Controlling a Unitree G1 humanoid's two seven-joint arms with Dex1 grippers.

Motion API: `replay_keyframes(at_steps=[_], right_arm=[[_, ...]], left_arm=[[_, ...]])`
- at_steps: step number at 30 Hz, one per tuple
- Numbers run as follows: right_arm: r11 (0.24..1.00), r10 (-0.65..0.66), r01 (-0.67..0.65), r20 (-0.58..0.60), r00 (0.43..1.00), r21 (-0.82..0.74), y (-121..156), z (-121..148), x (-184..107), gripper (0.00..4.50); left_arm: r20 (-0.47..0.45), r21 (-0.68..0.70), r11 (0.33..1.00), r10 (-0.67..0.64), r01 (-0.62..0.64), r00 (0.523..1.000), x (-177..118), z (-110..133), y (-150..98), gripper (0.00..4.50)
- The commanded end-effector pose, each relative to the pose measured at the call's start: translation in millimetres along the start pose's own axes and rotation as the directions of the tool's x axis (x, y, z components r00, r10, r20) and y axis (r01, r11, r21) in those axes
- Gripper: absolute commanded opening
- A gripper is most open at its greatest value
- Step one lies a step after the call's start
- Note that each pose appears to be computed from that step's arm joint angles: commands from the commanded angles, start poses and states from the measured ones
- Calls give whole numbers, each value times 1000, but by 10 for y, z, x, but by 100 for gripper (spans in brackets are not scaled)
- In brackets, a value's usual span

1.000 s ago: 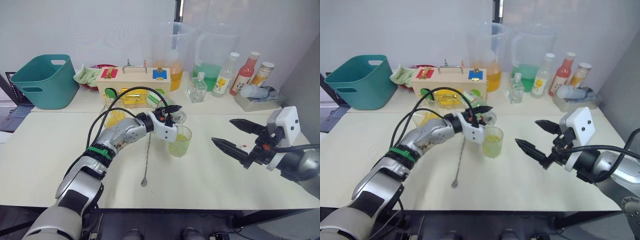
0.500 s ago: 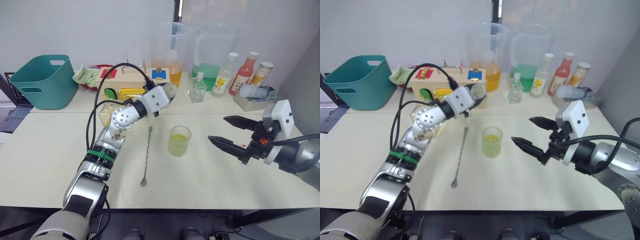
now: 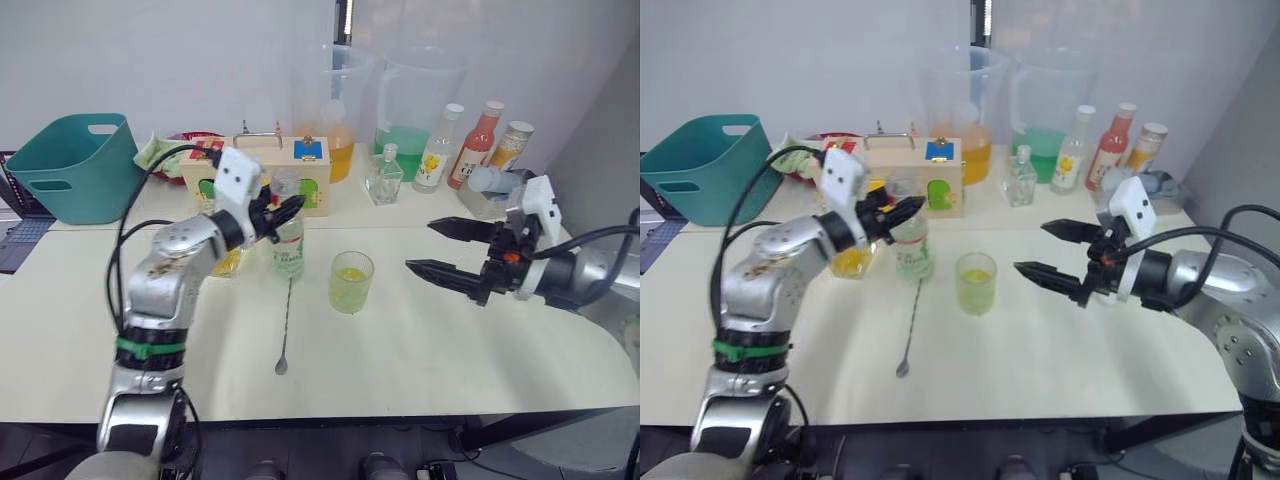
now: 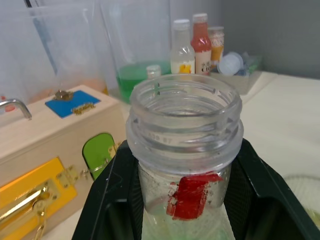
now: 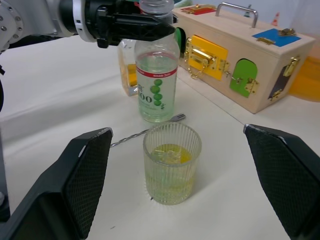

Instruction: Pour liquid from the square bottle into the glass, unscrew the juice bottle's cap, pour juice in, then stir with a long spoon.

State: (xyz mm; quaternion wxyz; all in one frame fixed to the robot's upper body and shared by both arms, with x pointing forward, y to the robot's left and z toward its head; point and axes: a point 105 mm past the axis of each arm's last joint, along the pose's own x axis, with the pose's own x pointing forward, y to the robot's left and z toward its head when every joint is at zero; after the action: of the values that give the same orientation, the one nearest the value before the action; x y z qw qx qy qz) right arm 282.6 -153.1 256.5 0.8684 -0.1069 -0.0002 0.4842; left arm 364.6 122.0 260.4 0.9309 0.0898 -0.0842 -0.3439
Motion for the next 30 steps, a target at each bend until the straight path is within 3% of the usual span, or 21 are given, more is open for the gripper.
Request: replay_keyframes(at_steps=[1,3,6,9,11,18,25,30], right_arm=[[998,51,-50,12,999,-26,20,85,7,446],[998,57,-57,12,998,-27,19,86,10,446],[989,146,-146,-4,989,-27,63,63,61,446],[984,175,-175,-10,984,-25,76,51,70,446],[979,202,-202,-10,979,-22,85,39,97,446],[970,242,-242,-4,970,-19,120,41,122,446],[976,216,-216,4,976,-13,167,31,51,446],[984,179,-179,7,984,-6,201,10,-9,446]], left_arm=[[50,20,1000,19,-20,999,-219,198,-1,153],[44,13,1000,23,-24,999,-239,197,-5,153],[0,-55,992,111,-111,994,-665,63,79,153],[-20,-72,987,143,-144,990,-802,35,105,153],[-52,-53,971,232,-235,971,-1060,-7,312,153],[-54,-45,908,414,-417,909,-1534,40,818,153],[-26,-71,836,544,-544,839,-1609,42,1310,153],[2,-54,836,547,-546,837,-1413,38,1492,153]])
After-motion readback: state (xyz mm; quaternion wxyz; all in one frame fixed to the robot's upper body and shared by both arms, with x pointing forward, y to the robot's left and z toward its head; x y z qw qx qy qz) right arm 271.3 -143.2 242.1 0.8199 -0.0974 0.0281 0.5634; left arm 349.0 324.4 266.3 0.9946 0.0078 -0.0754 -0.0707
